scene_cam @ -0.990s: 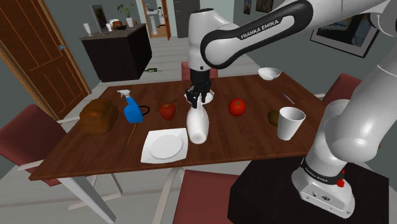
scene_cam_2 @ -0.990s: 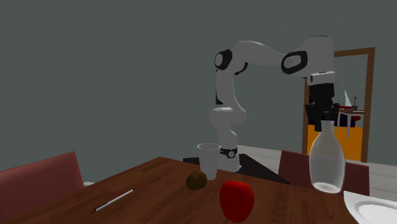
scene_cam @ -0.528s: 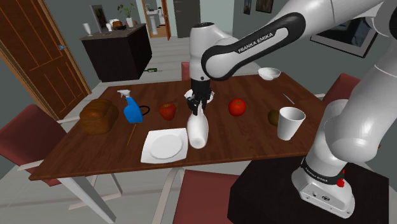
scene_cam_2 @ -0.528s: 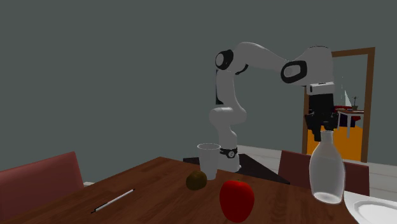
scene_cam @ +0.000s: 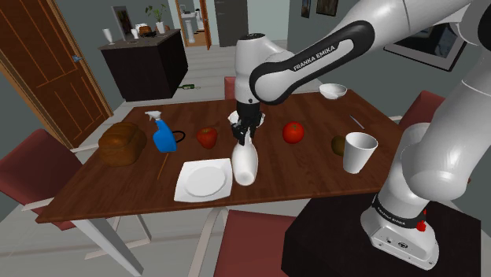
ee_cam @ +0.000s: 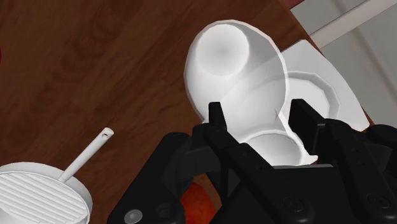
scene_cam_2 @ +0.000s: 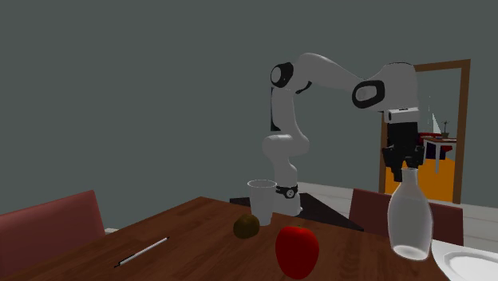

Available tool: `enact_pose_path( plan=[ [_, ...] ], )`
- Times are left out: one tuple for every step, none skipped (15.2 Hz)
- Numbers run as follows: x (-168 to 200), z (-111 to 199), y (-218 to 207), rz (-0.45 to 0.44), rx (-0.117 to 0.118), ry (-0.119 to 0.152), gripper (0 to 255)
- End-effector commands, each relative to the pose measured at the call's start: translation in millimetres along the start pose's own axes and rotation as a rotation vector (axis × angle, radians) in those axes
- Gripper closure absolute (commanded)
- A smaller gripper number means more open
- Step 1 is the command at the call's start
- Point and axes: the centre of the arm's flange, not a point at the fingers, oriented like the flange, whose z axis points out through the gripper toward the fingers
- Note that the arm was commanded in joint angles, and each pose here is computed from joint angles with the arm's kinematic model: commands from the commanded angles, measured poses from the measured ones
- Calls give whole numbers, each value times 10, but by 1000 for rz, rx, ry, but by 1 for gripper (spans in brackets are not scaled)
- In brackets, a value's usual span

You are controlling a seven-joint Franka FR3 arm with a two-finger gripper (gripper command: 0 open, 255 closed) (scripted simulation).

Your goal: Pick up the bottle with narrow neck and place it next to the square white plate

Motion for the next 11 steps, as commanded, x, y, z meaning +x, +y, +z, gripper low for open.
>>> enact_pose_path(
  plan=[
    [1, -2, 0, 0, 0, 1, 255],
    [1, -2, 0, 0, 0, 1, 0],
    [0, -2, 0, 0, 0, 1, 0],
    [1, -2, 0, 0, 0, 1, 0],
    [1, -2, 0, 0, 0, 1, 0],
    [1, -2, 0, 0, 0, 1, 0],
    [1, -2, 0, 0, 0, 1, 0],
    [1, -134, 0, 0, 0, 1, 0],
    [0, -266, 0, 0, 0, 1, 0],
    [0, -398, 0, 0, 0, 1, 0],
    [0, -502, 0, 0, 0, 1, 0]
  ],
)
